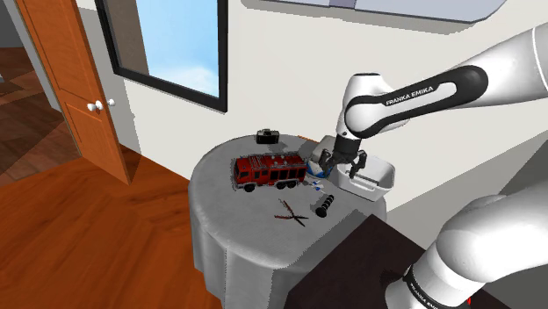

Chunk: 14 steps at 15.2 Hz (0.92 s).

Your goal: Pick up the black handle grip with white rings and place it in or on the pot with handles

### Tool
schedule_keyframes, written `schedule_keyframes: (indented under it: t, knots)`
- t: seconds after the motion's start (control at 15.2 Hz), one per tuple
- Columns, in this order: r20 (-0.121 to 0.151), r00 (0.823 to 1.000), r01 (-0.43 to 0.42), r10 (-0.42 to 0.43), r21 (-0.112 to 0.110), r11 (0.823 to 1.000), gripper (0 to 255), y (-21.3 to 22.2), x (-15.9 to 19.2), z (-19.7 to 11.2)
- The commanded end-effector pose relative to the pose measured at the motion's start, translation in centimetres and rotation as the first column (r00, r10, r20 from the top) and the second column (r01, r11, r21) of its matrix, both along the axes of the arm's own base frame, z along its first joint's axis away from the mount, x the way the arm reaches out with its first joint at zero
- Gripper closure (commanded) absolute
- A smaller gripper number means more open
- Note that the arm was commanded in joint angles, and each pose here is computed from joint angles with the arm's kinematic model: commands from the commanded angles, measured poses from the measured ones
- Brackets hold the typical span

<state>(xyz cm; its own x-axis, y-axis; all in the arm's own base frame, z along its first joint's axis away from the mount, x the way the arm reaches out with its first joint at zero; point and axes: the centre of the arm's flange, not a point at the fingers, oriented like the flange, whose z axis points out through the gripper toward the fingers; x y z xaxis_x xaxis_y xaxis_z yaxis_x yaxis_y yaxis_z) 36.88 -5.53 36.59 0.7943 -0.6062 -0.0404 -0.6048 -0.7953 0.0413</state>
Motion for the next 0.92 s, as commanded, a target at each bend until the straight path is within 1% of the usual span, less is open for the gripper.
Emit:
schedule_keyframes:
  t: [0.0,0.2,0.4,0.59,0.73,0.86]
  knots:
    - [0.017,0.997,0.078,-0.079,0.005,0.997,0,-1.4,0.5,-2.3]
    - [0.035,0.981,0.19,-0.19,0.016,0.982,0,-3.1,1.2,-5.7]
    - [0.052,0.953,0.298,-0.3,0.029,0.954,0,-4.9,1.9,-9.2]
    - [0.068,0.912,0.403,-0.405,0.043,0.914,0,-6.8,2.4,-12.7]
    - [0.077,0.878,0.47,-0.473,0.054,0.881,0,-8.0,2.6,-15.0]
    - [0.086,0.839,0.534,-0.538,0.065,0.843,0,-9.2,2.8,-17.3]
